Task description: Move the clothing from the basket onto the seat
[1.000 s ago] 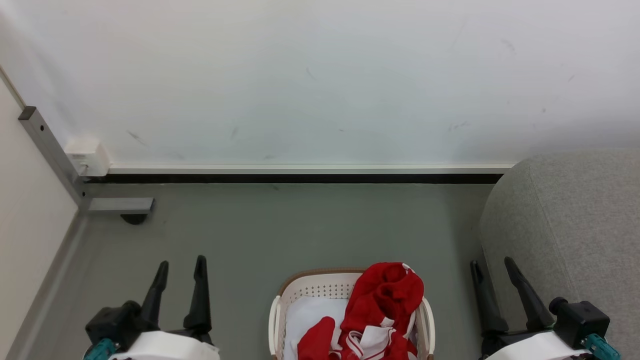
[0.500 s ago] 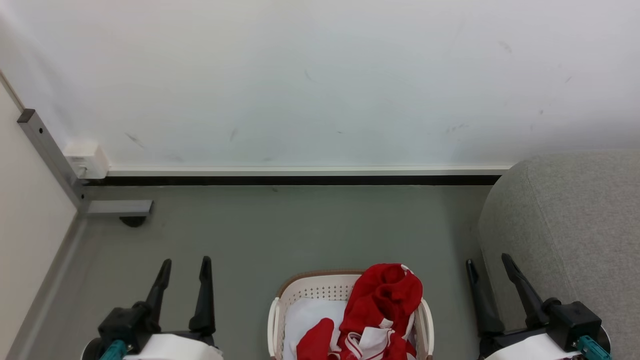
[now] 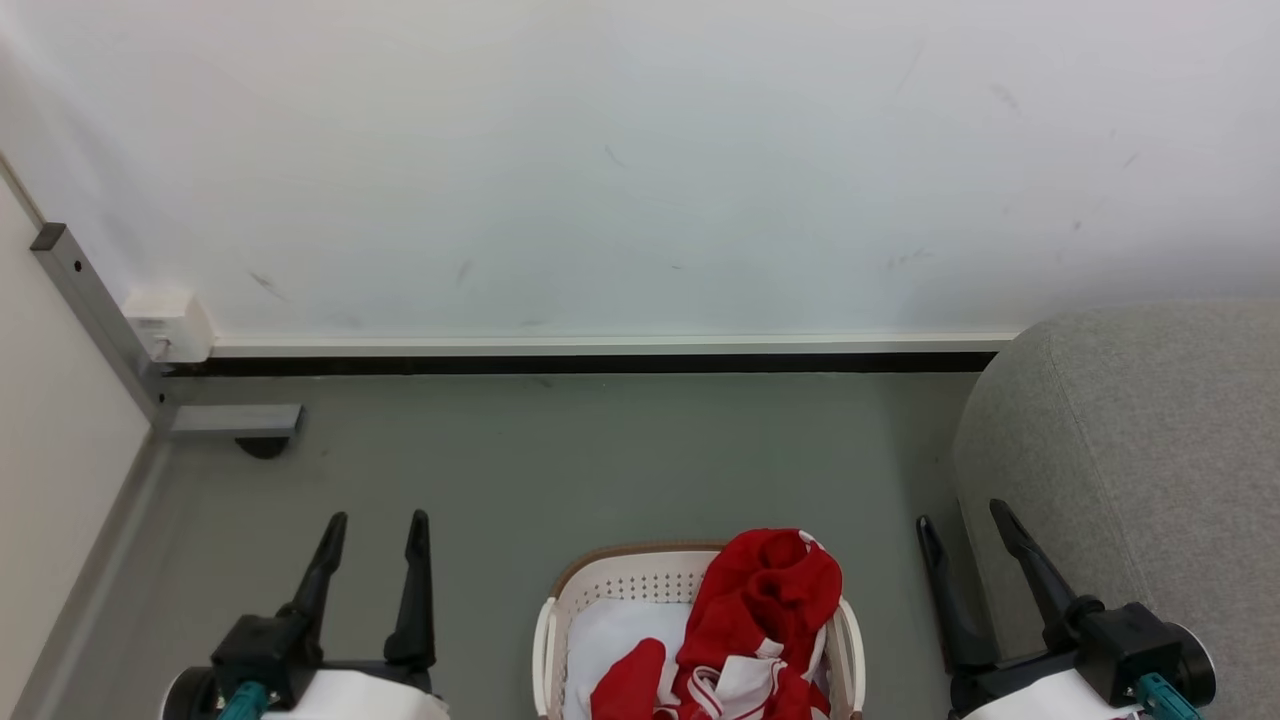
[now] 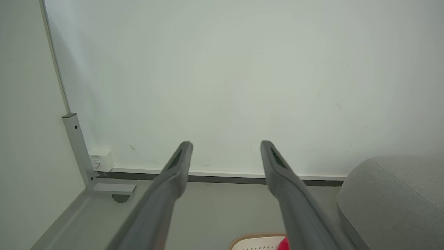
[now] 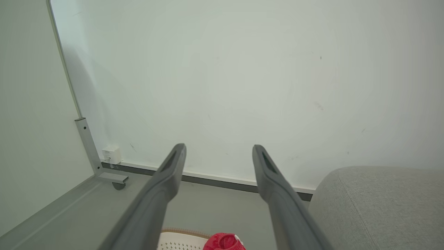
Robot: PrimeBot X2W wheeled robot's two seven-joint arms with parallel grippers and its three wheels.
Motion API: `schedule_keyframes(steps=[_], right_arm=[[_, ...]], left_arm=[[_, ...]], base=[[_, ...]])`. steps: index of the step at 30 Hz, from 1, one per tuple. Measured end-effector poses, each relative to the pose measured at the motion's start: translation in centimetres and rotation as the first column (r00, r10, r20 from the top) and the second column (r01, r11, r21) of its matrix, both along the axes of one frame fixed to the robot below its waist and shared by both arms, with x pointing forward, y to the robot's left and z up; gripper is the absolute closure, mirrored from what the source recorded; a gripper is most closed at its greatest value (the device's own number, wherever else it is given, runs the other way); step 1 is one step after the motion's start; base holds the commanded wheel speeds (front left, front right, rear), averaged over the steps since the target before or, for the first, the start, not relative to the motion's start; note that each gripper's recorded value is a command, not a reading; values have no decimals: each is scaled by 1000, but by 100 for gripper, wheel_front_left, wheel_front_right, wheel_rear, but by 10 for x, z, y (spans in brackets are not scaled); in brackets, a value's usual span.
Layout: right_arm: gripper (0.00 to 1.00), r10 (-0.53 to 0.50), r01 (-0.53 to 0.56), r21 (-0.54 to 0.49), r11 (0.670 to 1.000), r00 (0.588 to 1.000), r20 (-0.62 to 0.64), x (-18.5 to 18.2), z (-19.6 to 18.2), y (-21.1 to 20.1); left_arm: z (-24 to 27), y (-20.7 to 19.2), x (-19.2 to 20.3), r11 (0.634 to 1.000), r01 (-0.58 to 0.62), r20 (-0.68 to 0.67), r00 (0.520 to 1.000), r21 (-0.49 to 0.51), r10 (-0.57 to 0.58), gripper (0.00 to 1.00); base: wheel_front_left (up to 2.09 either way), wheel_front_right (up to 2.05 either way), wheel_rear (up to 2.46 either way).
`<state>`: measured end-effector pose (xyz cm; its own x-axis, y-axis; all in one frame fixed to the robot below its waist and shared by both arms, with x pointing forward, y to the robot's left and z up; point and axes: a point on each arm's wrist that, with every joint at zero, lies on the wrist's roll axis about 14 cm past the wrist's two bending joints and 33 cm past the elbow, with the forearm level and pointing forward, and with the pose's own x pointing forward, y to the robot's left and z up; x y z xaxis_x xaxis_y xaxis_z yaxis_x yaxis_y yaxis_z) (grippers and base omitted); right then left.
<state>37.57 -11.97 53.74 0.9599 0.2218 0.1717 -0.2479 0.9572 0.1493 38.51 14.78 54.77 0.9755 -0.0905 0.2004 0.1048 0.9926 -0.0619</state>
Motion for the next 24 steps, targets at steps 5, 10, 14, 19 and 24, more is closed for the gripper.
schedule_keyframes(steps=[5,10,14,19,24], right_arm=[[0,1,-1,0,1000,1000,0,0,0,0],[0,1,-1,-1,1000,1000,-3,0,-1,0],[0,0,0,0,1000,1000,-2,2,-1,0],[0,-6,6,1,1000,1000,-5,3,-2,-2],[0,-20,20,4,1000,1000,-8,3,-3,-7]], left_arm=[[0,1,0,1000,1,0,1000,-9,-1,0],[-1,1,0,1000,4,-3,1000,-14,-4,0],[-2,1,1,1000,2,-7,1000,-15,-3,0],[-4,2,2,1000,3,-13,1000,-26,-3,0],[-5,2,4,1000,1,-17,1000,-31,-2,0]], base=[[0,0,0],[0,0,0],[0,0,0],[0,0,0],[0,0,0]])
